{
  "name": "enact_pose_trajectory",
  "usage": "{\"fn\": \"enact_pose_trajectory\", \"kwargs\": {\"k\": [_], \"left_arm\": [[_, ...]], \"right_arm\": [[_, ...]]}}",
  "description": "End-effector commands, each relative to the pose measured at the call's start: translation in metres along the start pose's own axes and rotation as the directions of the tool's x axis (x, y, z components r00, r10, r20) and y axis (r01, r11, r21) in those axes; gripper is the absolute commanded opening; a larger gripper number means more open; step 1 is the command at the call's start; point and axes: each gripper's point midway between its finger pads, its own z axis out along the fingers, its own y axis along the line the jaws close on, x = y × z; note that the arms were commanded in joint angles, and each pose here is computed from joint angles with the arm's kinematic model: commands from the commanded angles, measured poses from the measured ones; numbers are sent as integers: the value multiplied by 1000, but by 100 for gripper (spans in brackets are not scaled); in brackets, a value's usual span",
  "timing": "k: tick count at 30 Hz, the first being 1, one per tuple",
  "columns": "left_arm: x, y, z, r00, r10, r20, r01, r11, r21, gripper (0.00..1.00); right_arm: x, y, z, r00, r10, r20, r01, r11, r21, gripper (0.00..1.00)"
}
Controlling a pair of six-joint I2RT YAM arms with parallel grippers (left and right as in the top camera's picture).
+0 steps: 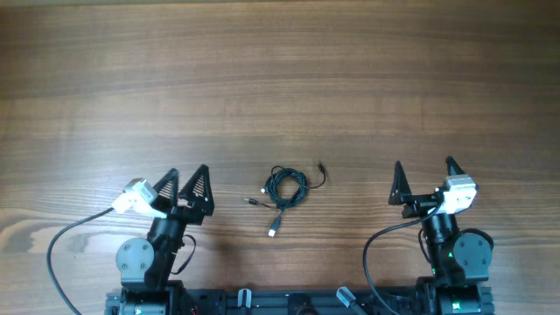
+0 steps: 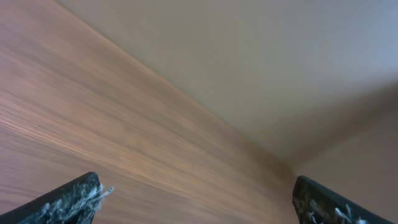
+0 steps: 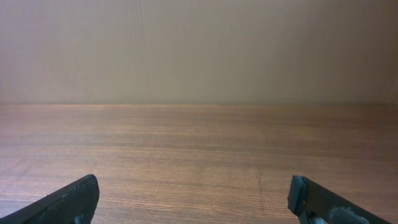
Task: Untangle cables
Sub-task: 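Reach the left gripper to the black cable bundle and grasp it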
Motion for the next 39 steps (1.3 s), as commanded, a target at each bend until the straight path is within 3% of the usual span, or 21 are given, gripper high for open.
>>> {"fn": "enact_pose_trajectory", "kwargs": {"k": [1, 8, 15, 19, 28, 29, 31, 34, 37, 39], "left_arm": [[11, -21, -3, 989, -110, -98, 119, 989, 85, 100], [-18, -50, -21, 986, -17, -168, 17, 1000, -1, 99], [-23, -62, -4, 898, -2, -440, -71, 986, -150, 99], [2, -69, 24, 788, -12, -616, -114, 980, -165, 99], [136, -74, 65, 478, 26, -878, -171, 983, -64, 100], [156, -67, 66, 433, 18, -901, -189, 979, -71, 84], [170, -54, 66, 425, -112, -898, -174, 964, -202, 76], [179, -25, 64, 460, -320, -828, -180, 880, -440, 62], [184, -5, 62, 498, -383, -778, -218, 813, -539, 54], [189, -6, 60, 487, -381, -786, -227, 813, -536, 54]], "right_arm": [[0, 0, 0, 1000, -12, 3, 12, 1000, 0, 100], [0, 0, 0, 1000, -12, 3, 12, 1000, 0, 100], [0, 0, 0, 1000, -12, 3, 12, 1000, 0, 100], [0, 0, 0, 1000, -11, 3, 11, 1000, 0, 100], [0, 0, 0, 1000, -12, 3, 12, 1000, 0, 100], [0, 0, 0, 1000, -12, 3, 12, 1000, 0, 100], [0, 0, 0, 1000, -12, 3, 12, 1000, 0, 100], [0, 0, 0, 1000, -12, 3, 12, 1000, 0, 100], [0, 0, 0, 1000, -12, 3, 12, 1000, 0, 100], [0, 0, 0, 1000, -12, 3, 12, 1000, 0, 100]]}}
